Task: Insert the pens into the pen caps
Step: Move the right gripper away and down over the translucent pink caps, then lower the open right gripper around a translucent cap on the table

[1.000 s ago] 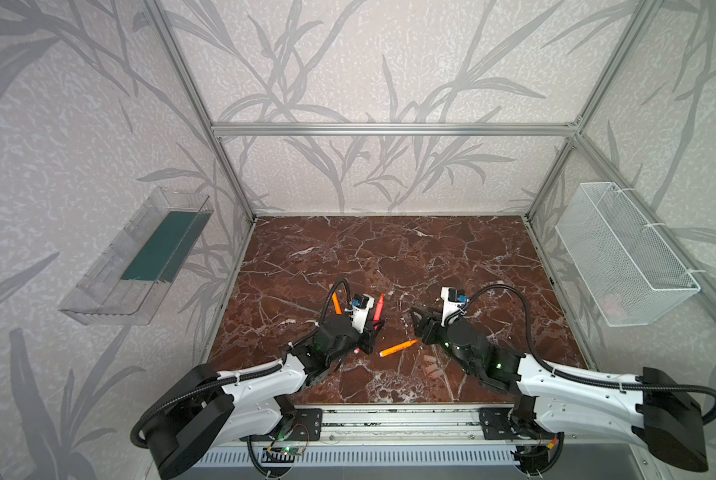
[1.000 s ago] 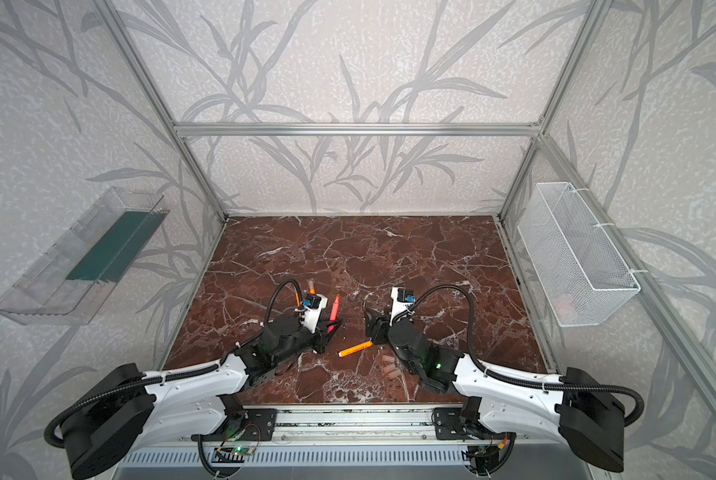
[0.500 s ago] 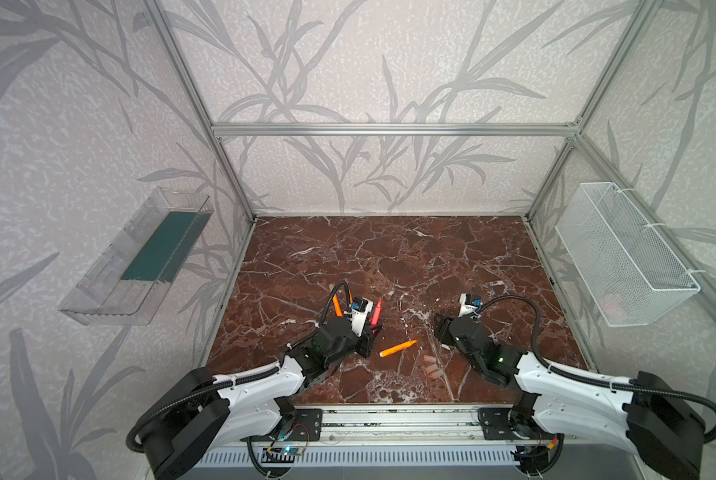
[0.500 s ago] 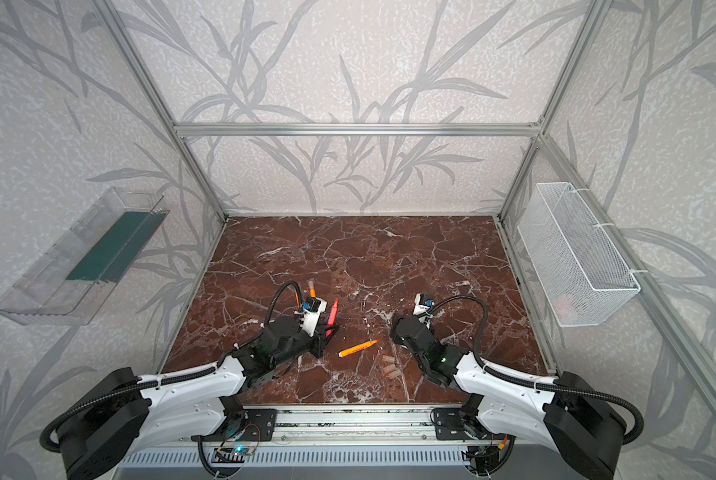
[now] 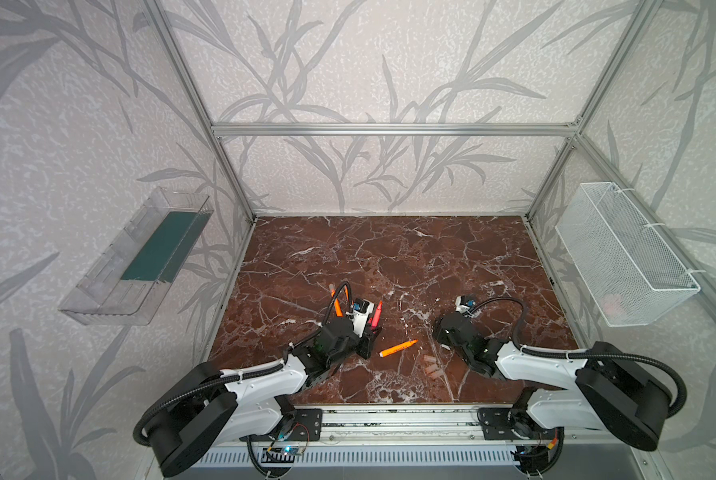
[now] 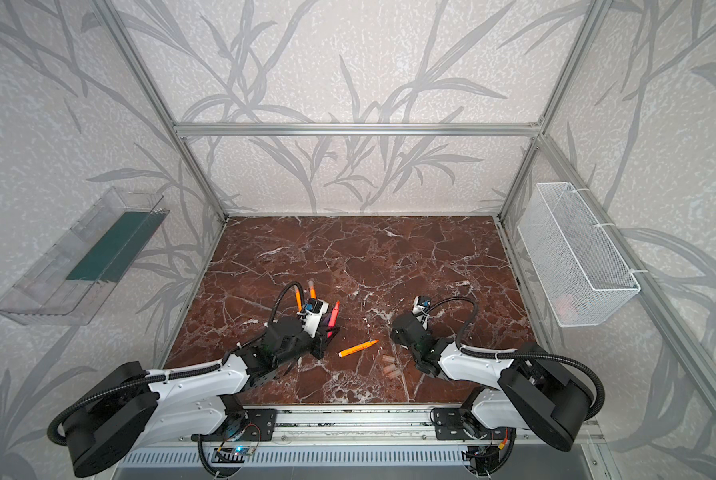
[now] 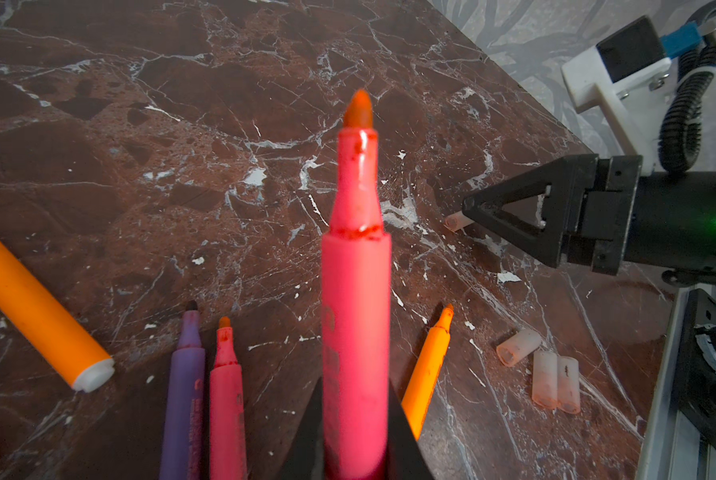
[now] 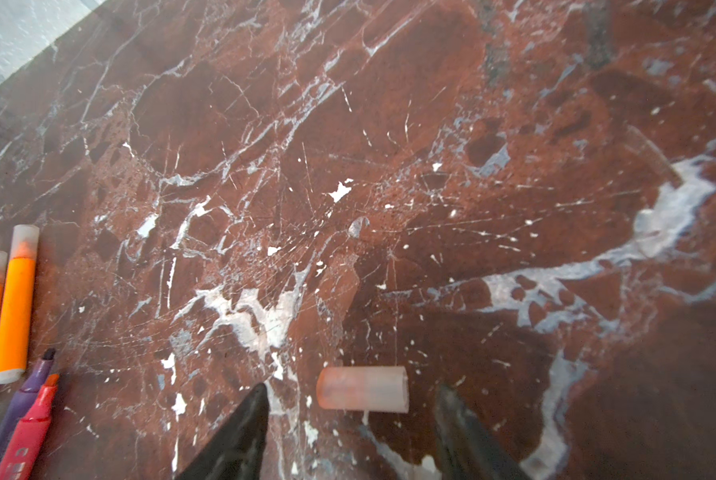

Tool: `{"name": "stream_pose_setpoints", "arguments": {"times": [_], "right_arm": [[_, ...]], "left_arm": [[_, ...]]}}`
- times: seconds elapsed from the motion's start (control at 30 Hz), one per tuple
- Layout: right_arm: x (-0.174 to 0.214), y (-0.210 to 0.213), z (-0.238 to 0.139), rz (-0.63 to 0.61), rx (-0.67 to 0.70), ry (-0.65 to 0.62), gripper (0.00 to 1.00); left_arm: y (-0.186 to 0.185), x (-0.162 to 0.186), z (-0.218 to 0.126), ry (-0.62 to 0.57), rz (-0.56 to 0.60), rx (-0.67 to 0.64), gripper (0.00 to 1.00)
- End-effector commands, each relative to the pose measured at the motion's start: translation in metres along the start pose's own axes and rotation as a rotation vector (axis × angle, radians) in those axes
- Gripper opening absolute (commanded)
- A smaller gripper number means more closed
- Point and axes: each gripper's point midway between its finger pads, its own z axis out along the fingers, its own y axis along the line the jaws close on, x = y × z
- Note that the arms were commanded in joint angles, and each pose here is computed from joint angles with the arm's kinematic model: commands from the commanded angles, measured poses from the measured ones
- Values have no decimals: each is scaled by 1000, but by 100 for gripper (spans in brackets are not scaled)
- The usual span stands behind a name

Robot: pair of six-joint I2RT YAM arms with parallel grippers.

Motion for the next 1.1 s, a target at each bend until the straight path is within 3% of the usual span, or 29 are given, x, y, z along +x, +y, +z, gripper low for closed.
{"name": "stream_pose_setpoints", "arguments": {"times": [0.0,0.37,1.07], "right_arm": [[-9,18,5,30,-46,-11,61],[-11,39,21,-4,-53,9,61],[-15,88,66,-233,-3,109,59]], "left_arm": [[-1,-12,1,-35,2,-2,0],[-1,-11,1,-34,3,-5,0],[0,-12,1,-36,13,-12,0]]}}
